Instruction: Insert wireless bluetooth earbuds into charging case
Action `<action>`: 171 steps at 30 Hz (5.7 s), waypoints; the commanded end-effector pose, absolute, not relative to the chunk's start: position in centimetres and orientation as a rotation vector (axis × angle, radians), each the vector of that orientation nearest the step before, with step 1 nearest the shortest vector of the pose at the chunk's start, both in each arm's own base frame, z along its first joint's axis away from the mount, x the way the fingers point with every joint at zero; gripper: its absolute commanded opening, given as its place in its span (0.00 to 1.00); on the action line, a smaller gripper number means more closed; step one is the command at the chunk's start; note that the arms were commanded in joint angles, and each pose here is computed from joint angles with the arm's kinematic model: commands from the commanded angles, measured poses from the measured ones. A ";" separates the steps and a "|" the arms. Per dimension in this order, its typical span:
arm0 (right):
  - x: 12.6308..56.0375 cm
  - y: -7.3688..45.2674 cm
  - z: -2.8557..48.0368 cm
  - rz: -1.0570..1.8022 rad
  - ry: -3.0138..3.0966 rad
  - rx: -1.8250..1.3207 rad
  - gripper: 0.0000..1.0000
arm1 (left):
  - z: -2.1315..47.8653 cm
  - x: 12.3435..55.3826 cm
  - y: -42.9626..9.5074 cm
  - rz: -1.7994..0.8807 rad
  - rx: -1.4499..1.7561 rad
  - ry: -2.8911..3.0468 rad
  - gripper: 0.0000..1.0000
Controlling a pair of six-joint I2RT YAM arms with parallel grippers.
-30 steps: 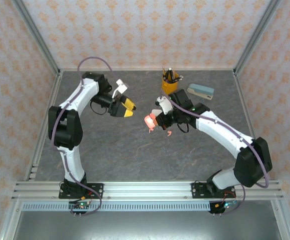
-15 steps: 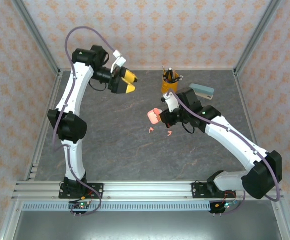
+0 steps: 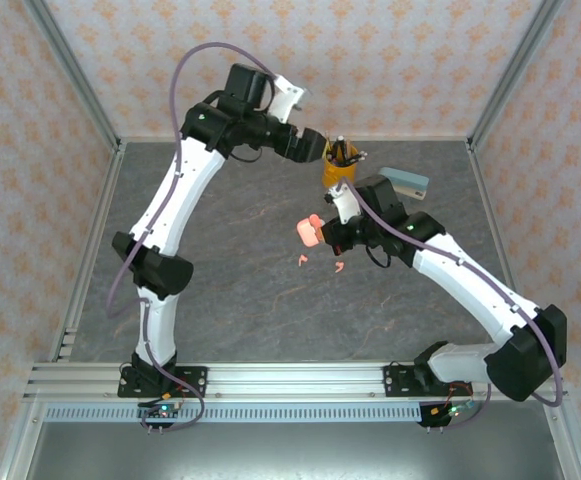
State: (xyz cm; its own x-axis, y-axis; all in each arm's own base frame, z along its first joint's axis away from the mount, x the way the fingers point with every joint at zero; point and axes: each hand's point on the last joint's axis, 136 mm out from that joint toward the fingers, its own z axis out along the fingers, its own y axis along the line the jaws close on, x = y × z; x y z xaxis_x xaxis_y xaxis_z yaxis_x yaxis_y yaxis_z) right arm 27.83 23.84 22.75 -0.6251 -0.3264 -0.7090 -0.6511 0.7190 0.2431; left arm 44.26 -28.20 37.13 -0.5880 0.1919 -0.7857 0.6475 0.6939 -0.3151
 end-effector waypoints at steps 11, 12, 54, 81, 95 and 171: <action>27.8 23.0 23.5 0.604 2.241 -0.722 0.00 | 44.9 44.7 -17.9 -0.416 0.079 1.865 1.00; 27.8 23.0 23.6 0.604 2.239 -0.722 0.00 | 45.2 44.7 -17.4 -0.426 0.051 1.857 1.00; 30.4 24.6 22.8 0.534 2.261 -0.866 0.00 | 29.6 34.7 -22.9 -0.888 0.738 2.095 0.99; 33.8 28.2 27.3 0.603 2.157 -1.006 0.00 | 30.1 34.1 -23.7 -1.196 0.993 2.072 0.80; 33.5 28.9 28.4 0.647 2.132 -1.049 0.00 | 30.6 32.8 -24.4 -1.283 1.048 2.065 0.76; 32.1 19.0 31.0 0.500 2.173 -0.220 0.65 | 29.8 33.3 -23.8 -0.995 0.864 1.988 0.00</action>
State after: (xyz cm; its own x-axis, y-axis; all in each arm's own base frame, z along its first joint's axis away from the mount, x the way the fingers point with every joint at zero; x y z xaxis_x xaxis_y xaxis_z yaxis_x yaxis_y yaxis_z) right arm 31.05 20.92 32.24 -0.5507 -0.1363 -0.8235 -0.5095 0.8363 0.2023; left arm 31.21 -24.29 27.72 -0.5891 0.3236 -0.7404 0.7974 0.3811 -0.4679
